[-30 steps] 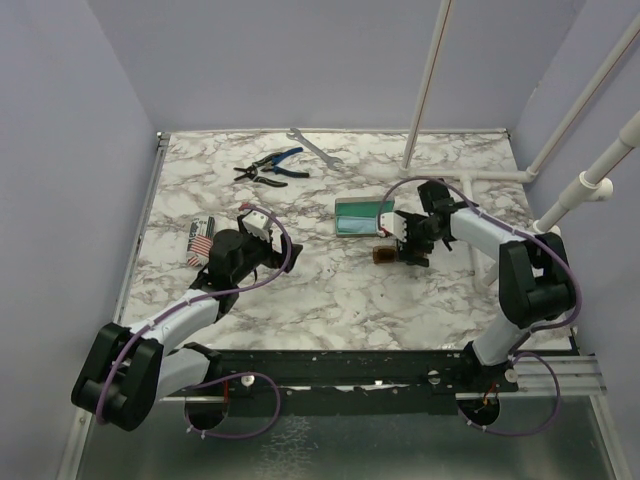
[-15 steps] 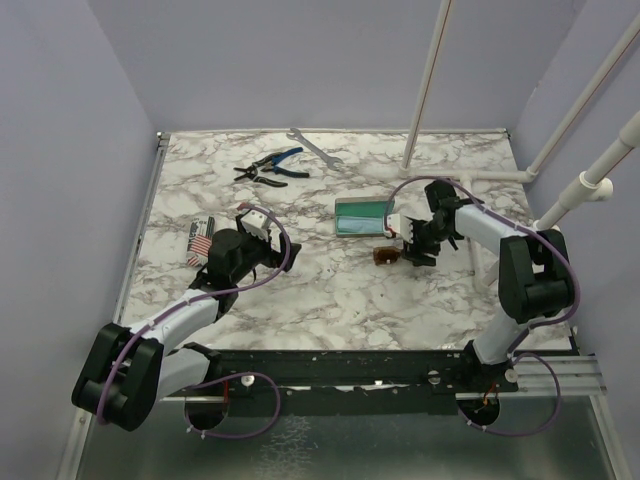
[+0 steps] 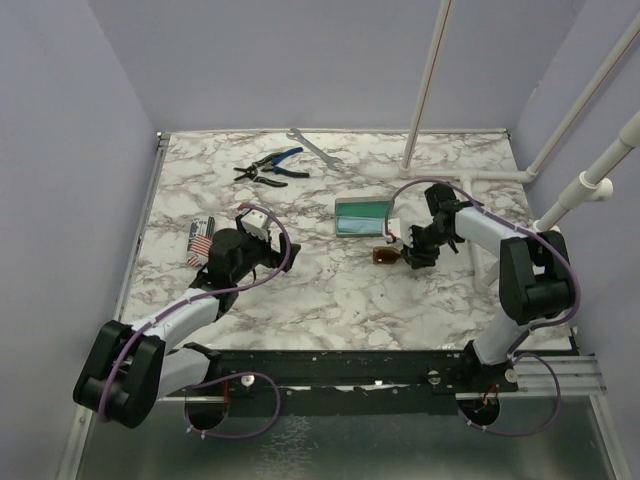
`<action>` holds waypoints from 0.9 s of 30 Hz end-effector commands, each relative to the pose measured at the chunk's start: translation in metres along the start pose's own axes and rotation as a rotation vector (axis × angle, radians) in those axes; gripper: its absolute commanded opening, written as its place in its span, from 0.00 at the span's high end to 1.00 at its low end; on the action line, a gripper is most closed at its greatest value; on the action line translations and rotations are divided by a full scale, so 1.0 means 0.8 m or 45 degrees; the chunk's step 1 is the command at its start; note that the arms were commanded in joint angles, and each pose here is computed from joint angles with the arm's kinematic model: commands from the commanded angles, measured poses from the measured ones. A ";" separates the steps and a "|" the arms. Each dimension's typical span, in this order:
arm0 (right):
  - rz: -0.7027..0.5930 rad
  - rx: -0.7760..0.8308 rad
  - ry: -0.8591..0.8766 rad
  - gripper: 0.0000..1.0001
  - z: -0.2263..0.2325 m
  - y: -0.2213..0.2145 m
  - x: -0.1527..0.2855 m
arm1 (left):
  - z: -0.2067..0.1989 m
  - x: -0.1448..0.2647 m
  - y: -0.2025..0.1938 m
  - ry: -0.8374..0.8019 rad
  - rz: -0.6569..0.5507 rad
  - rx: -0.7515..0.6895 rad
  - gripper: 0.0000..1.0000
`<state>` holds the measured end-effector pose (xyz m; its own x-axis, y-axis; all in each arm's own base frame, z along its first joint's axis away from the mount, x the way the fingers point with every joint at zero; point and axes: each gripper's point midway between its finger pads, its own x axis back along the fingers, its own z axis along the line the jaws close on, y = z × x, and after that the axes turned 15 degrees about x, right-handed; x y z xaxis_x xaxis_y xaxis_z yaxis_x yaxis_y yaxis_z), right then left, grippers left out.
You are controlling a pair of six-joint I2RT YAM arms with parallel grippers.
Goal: Organize the sunglasses
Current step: Pick up the sunglasses from the center of the board, then place the sunglasses in the sunglasses case.
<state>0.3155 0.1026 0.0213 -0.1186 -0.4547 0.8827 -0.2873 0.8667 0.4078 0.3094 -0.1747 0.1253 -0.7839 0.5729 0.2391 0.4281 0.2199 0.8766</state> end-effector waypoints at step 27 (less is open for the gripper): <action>-0.125 0.240 -0.228 0.84 -0.151 0.096 0.008 | 0.012 -0.002 0.006 0.033 -0.007 -0.021 0.01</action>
<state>0.3968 0.1858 0.0849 -0.2261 -0.5870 0.7774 -0.4472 0.7715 0.4525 0.3124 -0.1693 0.1225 -0.7911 0.5596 0.2470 0.4257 0.2137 0.8793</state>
